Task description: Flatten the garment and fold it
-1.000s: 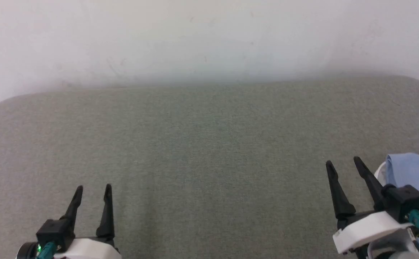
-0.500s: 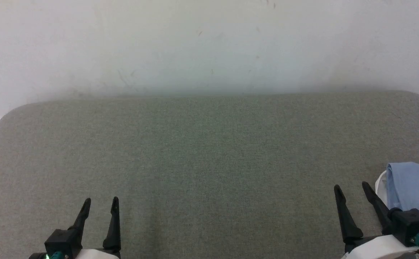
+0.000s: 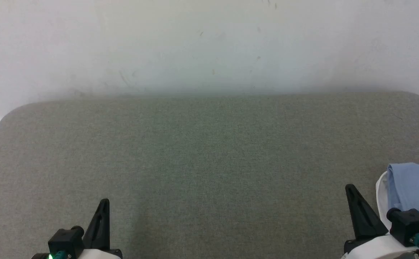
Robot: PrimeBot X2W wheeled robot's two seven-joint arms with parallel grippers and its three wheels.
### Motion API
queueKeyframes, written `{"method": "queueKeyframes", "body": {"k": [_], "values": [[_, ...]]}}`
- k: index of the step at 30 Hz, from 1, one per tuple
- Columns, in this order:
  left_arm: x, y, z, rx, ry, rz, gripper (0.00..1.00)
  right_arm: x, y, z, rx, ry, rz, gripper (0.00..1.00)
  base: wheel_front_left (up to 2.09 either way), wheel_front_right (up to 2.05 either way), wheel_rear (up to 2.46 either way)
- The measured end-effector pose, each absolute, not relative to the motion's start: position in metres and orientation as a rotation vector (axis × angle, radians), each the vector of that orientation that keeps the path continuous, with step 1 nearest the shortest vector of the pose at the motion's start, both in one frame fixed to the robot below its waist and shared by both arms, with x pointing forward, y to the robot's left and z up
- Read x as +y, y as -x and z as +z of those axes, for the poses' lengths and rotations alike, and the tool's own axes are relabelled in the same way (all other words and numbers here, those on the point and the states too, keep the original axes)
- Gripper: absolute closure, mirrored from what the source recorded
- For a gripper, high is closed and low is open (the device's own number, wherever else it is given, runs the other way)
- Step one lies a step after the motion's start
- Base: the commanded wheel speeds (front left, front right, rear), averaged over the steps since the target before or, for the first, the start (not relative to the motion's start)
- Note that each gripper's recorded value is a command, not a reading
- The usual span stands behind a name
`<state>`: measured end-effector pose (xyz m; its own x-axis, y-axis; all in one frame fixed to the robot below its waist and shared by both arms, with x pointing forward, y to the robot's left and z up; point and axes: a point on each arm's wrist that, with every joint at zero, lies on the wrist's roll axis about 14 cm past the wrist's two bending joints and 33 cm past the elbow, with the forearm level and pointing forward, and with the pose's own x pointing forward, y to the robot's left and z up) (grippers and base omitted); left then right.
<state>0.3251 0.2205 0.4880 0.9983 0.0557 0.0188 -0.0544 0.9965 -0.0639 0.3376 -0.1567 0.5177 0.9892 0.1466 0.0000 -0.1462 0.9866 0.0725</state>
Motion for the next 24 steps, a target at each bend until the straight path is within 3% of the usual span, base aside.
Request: {"method": "queueKeyframes", "body": {"k": [24], "values": [[0.2126, -0.3313, 0.4891, 0.004, 0.046, 0.039, 1.0, -0.1585, -0.3415, 0.5159, 0.015, -0.052, 0.141, 1.0, 0.0, 0.0, 0.0]]}}
